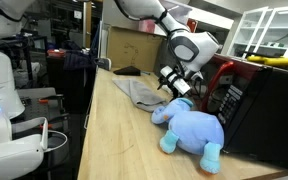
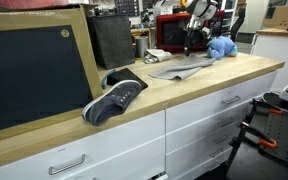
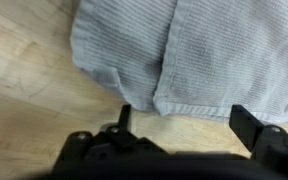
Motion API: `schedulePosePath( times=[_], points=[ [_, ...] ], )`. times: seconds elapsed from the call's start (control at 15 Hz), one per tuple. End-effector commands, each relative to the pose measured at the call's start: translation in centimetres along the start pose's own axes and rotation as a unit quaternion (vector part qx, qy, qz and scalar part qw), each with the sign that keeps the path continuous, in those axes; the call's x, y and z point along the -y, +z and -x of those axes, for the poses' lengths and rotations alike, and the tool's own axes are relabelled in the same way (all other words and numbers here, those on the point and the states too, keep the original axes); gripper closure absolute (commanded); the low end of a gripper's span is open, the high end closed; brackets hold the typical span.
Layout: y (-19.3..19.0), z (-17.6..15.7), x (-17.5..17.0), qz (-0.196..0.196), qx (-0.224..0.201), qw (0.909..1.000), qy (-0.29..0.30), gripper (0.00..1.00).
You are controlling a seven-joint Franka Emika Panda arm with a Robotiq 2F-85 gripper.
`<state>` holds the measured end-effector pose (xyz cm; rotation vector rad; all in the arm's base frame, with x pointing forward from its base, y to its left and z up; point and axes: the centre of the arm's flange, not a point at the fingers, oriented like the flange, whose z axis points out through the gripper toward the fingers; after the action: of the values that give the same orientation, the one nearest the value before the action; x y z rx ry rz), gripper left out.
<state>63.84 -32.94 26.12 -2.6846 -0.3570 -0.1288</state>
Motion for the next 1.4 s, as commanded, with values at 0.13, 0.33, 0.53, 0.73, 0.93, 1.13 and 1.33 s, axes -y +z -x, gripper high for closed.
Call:
schedulePosePath(
  times=[0.13,0.33,0.53,0.73,0.93,1.13,1.33],
  points=[
    [-0.4,1.4,1.8,-0.01,-0.001,0.9997,-0.023,0.0],
    [-0.2,1.6,2.3,-0.013,0.0,0.9995,-0.028,0.0],
    [0.0,2.1,2.8,-0.016,0.003,0.9991,-0.038,0.0],
    [0.4,2.6,3.2,-0.021,0.005,0.9985,-0.051,0.21],
    [0.8,2.9,3.2,-0.026,0.002,0.9976,-0.064,0.29],
    [1.1,3.0,3.2,-0.032,-0.002,0.9967,-0.075,0.28],
    [0.5,3.0,2.4,-0.032,-0.017,0.9957,-0.085,0.06]
  ],
)
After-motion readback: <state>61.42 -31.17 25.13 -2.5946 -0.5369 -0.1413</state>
